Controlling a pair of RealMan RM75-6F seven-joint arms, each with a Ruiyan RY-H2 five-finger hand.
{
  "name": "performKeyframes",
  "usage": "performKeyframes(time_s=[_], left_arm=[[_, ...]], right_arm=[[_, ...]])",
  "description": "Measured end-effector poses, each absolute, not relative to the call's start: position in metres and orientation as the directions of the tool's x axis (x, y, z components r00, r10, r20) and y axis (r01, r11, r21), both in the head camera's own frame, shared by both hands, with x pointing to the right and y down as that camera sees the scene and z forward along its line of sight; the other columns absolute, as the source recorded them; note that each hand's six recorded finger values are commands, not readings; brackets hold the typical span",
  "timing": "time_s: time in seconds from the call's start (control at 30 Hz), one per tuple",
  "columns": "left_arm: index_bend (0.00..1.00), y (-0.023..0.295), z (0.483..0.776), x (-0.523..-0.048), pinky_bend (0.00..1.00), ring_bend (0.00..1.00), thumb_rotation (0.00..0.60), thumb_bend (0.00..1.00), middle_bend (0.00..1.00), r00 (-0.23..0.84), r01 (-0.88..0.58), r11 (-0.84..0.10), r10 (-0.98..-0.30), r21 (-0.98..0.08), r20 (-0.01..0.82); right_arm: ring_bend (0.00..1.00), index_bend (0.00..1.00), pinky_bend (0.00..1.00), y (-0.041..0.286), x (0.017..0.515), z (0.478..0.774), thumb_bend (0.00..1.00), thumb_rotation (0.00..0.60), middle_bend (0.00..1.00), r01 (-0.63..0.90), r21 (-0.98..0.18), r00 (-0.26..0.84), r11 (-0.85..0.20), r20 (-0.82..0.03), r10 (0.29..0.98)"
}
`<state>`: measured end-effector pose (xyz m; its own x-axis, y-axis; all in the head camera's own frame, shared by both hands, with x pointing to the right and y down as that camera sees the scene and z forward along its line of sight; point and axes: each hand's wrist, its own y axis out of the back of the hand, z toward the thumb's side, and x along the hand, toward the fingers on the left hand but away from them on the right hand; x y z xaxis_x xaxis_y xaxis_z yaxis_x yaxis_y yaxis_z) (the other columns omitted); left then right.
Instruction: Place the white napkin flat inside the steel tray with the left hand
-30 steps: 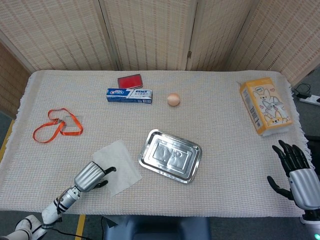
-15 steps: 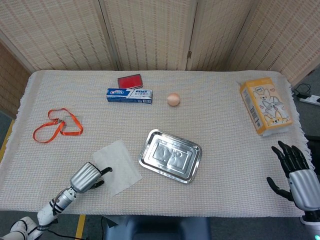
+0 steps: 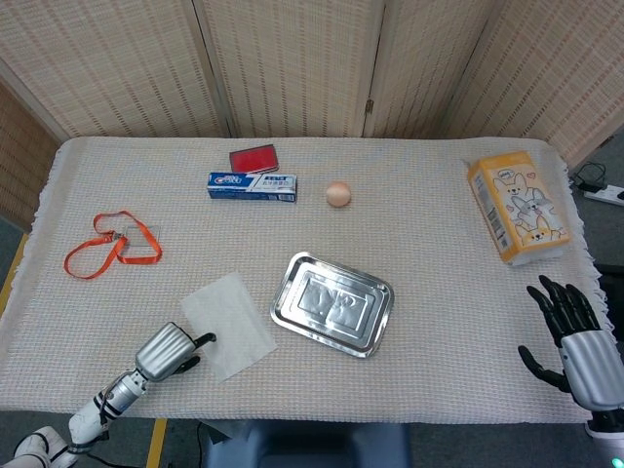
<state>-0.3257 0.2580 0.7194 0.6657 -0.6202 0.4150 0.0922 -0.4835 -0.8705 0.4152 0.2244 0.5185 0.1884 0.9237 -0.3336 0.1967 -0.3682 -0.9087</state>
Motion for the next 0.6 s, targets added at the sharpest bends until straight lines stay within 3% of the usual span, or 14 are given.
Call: performKeyframes(time_s=[0.4, 0.6], left_arm=[[0.39, 0.249, 0.727, -0.31, 1.0, 1.0, 0.6, 0.26, 1.0, 0.657, 0.033, -0.473, -0.654, -0.881, 0.376], [0.5, 0.245, 0.733, -0.306, 1.0, 1.0, 0.6, 0.26, 1.0, 0.658, 0.032, -0.476, -0.652, -0.879, 0.377]], right_arm=[[0.0, 0.0, 0.0, 0.223, 0.418, 0.518, 0.38, 0.6, 0.0, 0.202, -0.908, 0.177, -0.367, -0.335, 0.925], [0.0, 0.0, 0.0, 0.222, 0.42, 0.519, 0.38, 0.6, 0.0, 0.203, -0.907, 0.173, -0.368, -0.336, 0.926]])
